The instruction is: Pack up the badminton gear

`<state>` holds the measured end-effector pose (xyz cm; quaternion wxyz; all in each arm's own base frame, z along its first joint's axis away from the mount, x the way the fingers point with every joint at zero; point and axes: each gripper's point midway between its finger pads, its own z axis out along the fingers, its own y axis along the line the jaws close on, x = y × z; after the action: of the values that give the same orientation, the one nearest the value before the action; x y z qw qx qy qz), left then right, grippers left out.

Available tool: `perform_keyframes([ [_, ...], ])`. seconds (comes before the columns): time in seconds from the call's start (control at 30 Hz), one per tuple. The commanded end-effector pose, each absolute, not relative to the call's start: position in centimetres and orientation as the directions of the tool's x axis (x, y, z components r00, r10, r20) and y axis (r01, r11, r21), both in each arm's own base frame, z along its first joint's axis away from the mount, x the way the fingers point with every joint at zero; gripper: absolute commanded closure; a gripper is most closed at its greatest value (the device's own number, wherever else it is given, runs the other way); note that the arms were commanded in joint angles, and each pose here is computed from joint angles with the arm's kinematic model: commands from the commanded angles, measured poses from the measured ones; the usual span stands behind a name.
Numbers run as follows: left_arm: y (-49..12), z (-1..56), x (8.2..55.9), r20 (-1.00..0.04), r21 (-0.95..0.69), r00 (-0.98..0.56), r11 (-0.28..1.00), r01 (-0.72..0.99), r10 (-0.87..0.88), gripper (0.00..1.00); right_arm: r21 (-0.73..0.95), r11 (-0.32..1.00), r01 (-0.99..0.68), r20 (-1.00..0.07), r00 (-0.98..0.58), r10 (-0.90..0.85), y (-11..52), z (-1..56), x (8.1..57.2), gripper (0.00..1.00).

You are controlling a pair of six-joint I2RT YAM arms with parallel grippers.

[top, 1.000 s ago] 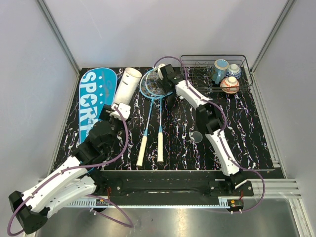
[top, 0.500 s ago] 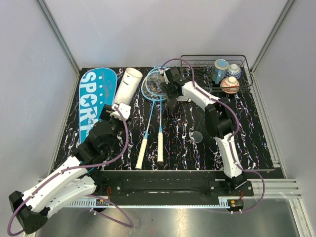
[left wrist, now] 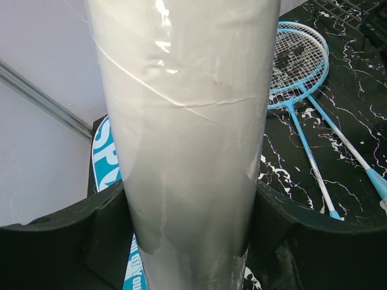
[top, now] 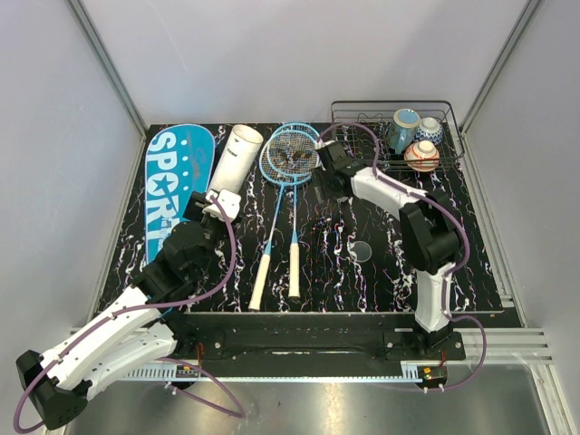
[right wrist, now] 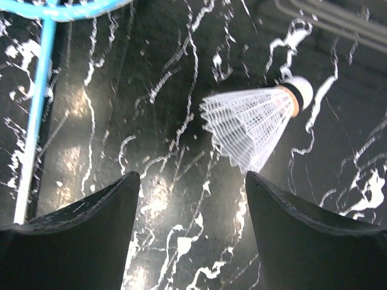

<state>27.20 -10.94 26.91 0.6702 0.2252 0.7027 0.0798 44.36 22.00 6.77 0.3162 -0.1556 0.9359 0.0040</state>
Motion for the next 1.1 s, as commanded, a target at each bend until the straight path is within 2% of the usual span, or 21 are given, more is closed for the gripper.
perform_keyframes([
  [0.0, -11.5, 29.5, 27.4, -0.931, 0.366, 0.065, 0.909, 0.202, 0.36, 0.81, -0.056, 0.977, -0.205, -0.755, -0.631, -0.176, 22.0, 11.6, 45.5, 0.23],
  [0.17, -11.6, 28.9, 27.4, -0.925, 0.378, 0.05, 0.901, 0.214, 0.376, 0.81, -0.111, 0.986, -0.124, -0.811, -0.562, -0.162, 19.9, 12.1, 45.7, 0.22],
  [0.37, -11.6, 28.9, 27.4, -0.925, 0.378, 0.051, 0.901, 0.212, 0.377, 0.8, -0.188, 0.98, -0.07, -0.821, -0.537, -0.195, 18.0, 10.5, 45.8, 0.22],
  [0.47, -11.8, 28.8, 27.5, -0.926, 0.376, 0.048, 0.901, 0.217, 0.375, 0.8, -0.212, 0.975, -0.062, -0.839, -0.499, -0.214, 18.0, 9.8, 46.8, 0.29],
  [0.53, -11.8, 28.6, 27.6, -0.924, 0.38, 0.043, 0.899, 0.22, 0.38, 0.8, -0.209, 0.976, -0.056, -0.857, -0.47, -0.21, 18.3, 9.6, 47.6, 0.38],
  [0.7, -11.9, 28.6, 27.5, -0.925, 0.378, 0.045, 0.898, 0.226, 0.378, 0.8, -0.263, 0.964, -0.04, -0.846, -0.471, -0.25, 18.4, 7.3, 49.2, 0.48],
  [0.8, -11.7, 28.6, 27.5, -0.924, 0.38, 0.043, 0.899, 0.216, 0.381, 0.8, -0.316, 0.949, 0.011, -0.824, -0.498, -0.269, 17.6, 6.8, 49.9, 0.64],
  [0.97, -11.4, 28.5, 27.6, -0.92, 0.39, 0.039, 0.899, 0.201, 0.39, 0.8, -0.284, 0.958, 0.022, -0.854, -0.459, -0.243, 17.9, 9.0, 48.8, 0.89],
  [1.07, -11.8, 28.4, 27.6, -0.921, 0.388, 0.043, 0.896, 0.217, 0.388, 0.8, -0.211, 0.976, -0.051, -0.875, -0.436, -0.211, 20.5, 11.5, 46.8, 0.95],
])
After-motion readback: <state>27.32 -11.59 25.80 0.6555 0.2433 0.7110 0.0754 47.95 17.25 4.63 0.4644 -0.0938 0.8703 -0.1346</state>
